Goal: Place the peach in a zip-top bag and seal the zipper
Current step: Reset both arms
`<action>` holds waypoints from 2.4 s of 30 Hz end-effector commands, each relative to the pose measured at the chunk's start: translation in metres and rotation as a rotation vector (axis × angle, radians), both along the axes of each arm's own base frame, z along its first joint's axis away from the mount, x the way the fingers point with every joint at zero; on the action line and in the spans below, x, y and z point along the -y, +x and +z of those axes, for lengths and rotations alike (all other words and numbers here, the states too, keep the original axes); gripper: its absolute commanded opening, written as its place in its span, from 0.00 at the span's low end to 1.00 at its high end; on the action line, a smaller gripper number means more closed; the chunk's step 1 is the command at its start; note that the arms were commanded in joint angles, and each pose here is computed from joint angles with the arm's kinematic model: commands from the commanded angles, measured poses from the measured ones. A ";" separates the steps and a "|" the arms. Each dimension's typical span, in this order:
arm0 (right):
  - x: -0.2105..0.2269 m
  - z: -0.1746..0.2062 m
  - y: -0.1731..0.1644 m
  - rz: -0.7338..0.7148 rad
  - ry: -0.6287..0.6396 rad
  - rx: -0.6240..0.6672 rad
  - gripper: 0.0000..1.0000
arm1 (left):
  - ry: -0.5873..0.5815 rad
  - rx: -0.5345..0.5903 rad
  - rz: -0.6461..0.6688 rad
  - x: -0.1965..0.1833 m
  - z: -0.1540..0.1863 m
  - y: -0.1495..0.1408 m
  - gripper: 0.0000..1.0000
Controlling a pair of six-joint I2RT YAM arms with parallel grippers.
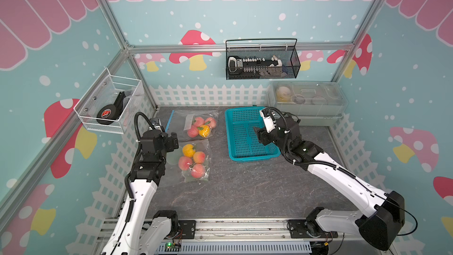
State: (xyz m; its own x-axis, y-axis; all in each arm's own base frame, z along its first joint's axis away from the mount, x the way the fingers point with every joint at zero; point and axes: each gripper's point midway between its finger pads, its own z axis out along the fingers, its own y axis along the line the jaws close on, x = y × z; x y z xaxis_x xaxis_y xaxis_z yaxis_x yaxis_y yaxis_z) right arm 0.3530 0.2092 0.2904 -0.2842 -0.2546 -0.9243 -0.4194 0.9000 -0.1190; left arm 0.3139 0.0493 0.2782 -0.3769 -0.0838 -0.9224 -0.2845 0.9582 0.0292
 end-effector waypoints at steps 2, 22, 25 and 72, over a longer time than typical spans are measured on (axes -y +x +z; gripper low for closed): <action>0.042 0.009 0.006 -0.199 0.012 0.106 0.72 | -0.337 0.119 -0.005 0.022 0.012 0.004 0.99; 0.209 -0.084 -0.015 -0.756 -0.179 0.204 0.81 | -0.159 0.150 0.249 -0.007 -0.082 0.009 0.99; 0.222 -0.102 -0.015 -0.787 -0.186 0.181 0.82 | -0.091 0.136 0.214 -0.006 -0.088 0.012 0.99; 0.247 -0.187 0.030 -0.609 -0.006 0.104 0.94 | 0.007 0.130 -0.134 0.033 -0.163 0.090 0.99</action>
